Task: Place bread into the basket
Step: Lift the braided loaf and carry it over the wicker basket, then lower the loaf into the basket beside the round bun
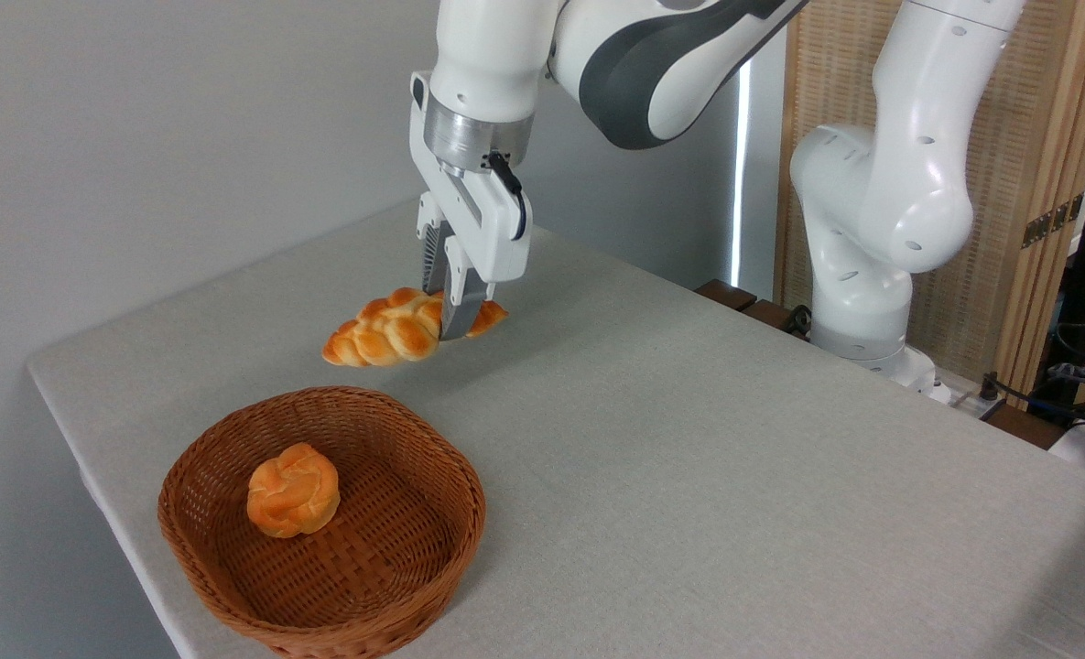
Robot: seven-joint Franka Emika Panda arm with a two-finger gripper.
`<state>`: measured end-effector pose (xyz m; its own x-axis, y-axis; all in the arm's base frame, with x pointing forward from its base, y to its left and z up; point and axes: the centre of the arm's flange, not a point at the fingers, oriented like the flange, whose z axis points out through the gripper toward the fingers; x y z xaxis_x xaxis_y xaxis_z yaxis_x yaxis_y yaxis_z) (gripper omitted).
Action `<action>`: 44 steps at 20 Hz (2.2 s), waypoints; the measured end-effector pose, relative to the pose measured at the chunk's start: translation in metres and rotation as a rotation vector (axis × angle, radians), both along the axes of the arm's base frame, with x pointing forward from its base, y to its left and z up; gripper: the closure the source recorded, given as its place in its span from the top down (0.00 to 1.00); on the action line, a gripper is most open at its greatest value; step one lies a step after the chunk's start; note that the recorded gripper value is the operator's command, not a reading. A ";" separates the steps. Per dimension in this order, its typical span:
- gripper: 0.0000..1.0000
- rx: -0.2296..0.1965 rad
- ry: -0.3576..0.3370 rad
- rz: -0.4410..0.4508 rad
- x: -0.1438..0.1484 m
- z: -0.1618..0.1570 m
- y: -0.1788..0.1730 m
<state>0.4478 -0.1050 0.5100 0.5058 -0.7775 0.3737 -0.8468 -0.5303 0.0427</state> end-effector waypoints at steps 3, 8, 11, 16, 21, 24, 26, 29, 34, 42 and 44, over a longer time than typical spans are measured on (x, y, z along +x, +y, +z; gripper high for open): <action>0.37 -0.019 -0.029 0.059 0.017 0.020 0.016; 0.37 -0.022 -0.045 0.148 0.054 0.029 0.055; 0.37 0.000 -0.027 0.168 0.074 0.018 0.060; 0.40 0.041 0.000 0.206 0.105 -0.003 0.072; 0.44 0.093 0.001 0.168 0.114 -0.014 0.072; 0.49 0.108 -0.002 0.159 0.114 -0.014 0.073; 0.55 0.110 -0.018 0.169 0.116 -0.012 0.078; 0.59 0.110 -0.044 0.186 0.119 -0.010 0.085; 0.67 0.116 -0.046 0.185 0.119 -0.010 0.086; 0.82 0.118 -0.044 0.184 0.119 -0.011 0.085; 0.89 0.118 -0.044 0.184 0.119 -0.011 0.085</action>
